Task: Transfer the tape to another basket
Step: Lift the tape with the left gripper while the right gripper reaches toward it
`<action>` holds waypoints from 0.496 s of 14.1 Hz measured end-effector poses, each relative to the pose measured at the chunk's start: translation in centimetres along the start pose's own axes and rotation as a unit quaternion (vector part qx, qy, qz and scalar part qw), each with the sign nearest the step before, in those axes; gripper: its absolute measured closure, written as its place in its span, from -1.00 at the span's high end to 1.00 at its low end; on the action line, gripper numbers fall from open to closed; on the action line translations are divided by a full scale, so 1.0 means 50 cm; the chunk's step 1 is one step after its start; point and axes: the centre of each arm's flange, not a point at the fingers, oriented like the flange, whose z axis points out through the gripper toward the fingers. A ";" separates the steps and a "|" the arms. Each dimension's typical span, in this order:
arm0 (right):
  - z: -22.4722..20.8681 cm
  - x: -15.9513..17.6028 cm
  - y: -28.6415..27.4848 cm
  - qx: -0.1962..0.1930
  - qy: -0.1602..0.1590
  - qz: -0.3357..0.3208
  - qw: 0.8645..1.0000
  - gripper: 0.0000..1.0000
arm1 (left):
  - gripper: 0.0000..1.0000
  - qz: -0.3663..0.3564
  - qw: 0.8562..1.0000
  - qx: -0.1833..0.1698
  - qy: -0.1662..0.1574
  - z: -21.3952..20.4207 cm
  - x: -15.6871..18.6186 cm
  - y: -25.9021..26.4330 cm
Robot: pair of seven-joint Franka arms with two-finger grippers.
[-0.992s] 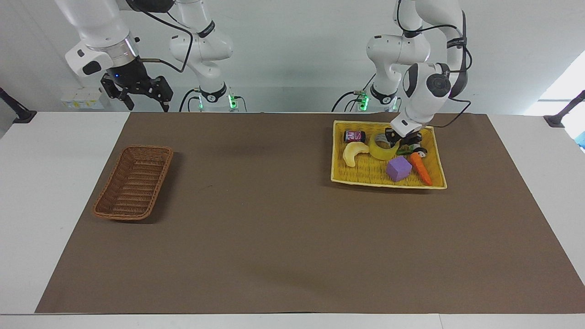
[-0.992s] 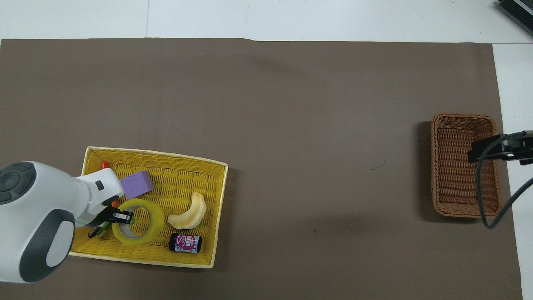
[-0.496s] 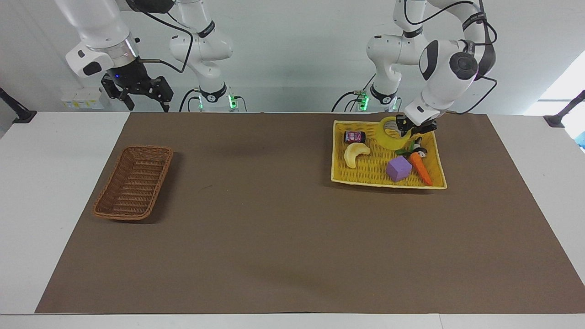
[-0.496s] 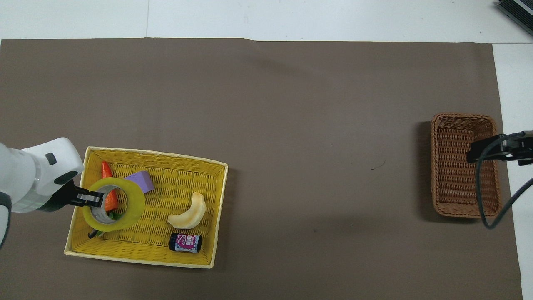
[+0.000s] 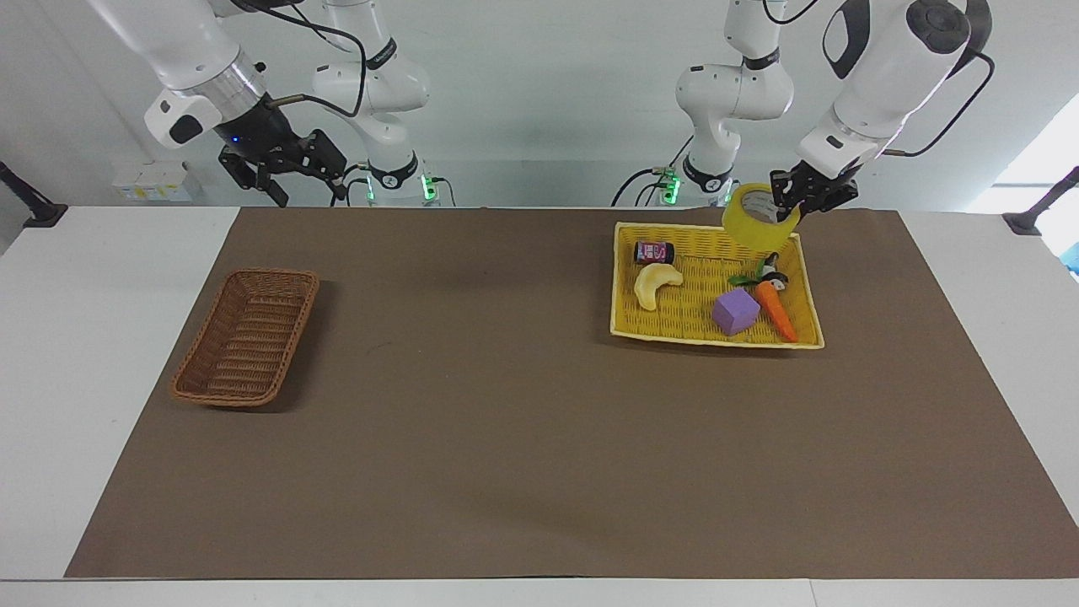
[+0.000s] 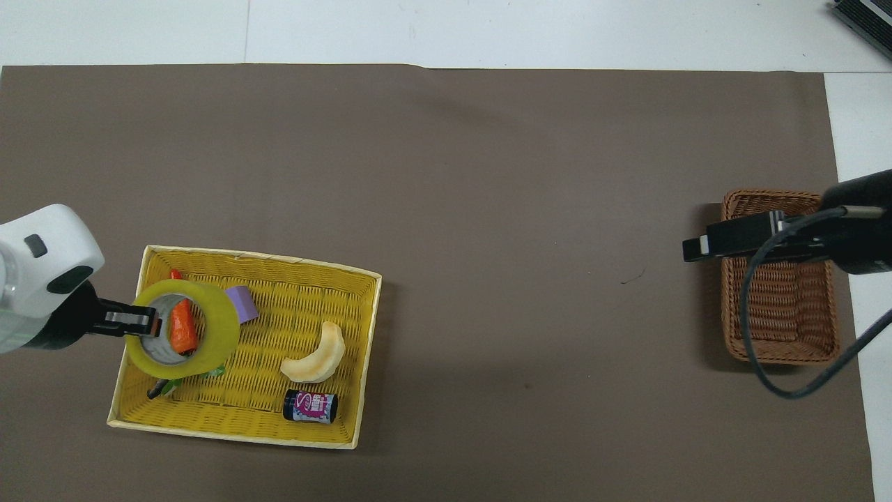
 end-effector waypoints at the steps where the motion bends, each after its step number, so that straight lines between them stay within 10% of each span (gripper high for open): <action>1: 0.018 -0.003 -0.028 0.012 -0.010 -0.011 1.000 1.00 | -0.55 -0.007 1.000 -0.017 -0.004 0.005 -0.002 0.037; 7: 0.098 -0.006 -0.117 0.118 -0.036 0.022 0.992 1.00 | -0.55 -0.017 0.986 -0.163 -0.006 -0.003 -0.011 0.186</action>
